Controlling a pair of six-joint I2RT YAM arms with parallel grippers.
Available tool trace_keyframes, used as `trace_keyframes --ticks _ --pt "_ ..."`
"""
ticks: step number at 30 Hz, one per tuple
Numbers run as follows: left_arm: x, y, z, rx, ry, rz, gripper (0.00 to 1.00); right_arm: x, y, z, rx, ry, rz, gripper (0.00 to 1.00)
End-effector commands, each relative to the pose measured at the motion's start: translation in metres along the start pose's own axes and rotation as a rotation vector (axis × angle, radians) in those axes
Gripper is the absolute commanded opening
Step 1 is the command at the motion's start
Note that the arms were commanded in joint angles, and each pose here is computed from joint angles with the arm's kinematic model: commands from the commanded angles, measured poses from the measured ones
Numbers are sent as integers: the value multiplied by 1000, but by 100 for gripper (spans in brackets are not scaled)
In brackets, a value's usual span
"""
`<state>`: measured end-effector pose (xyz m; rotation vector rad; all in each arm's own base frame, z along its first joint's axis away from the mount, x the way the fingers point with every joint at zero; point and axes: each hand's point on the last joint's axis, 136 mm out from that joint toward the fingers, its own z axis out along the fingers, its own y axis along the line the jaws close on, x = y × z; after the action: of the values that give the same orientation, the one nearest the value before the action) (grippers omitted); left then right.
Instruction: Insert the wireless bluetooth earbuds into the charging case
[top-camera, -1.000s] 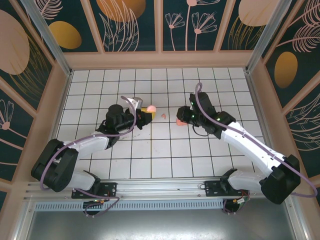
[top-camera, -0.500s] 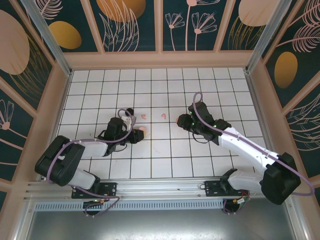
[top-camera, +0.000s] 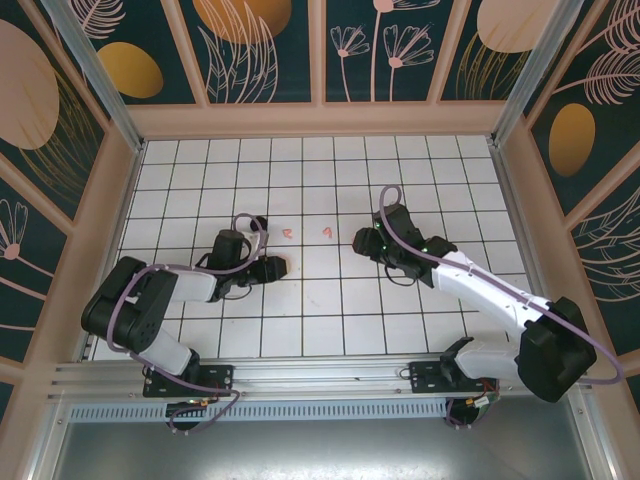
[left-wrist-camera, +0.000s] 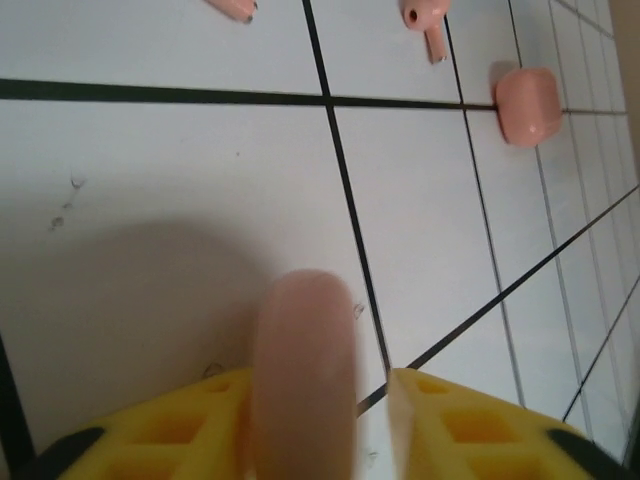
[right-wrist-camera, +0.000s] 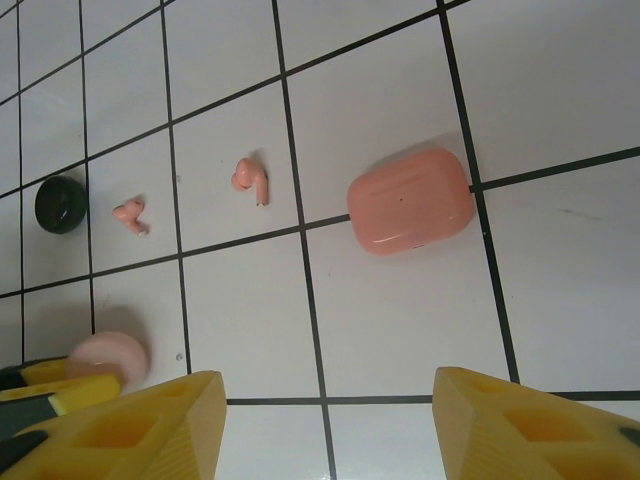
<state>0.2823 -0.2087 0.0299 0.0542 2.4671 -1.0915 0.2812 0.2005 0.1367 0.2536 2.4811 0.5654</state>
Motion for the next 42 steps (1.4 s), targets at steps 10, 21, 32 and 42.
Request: trace_keyframes --ticks 10,21,32,42 --pt "-26 40 -37 -338 -80 2 50 -20 13 -11 7 -53 -25 60" --pt "-111 -24 -113 -369 -426 240 75 -35 3 6 140 -28 -216 76" --pt "-164 -75 -158 -306 -686 318 99 -28 -13 64 219 155 -401 84" --pt "-183 -80 -157 -276 -742 250 99 -18 -22 97 254 257 -425 85"
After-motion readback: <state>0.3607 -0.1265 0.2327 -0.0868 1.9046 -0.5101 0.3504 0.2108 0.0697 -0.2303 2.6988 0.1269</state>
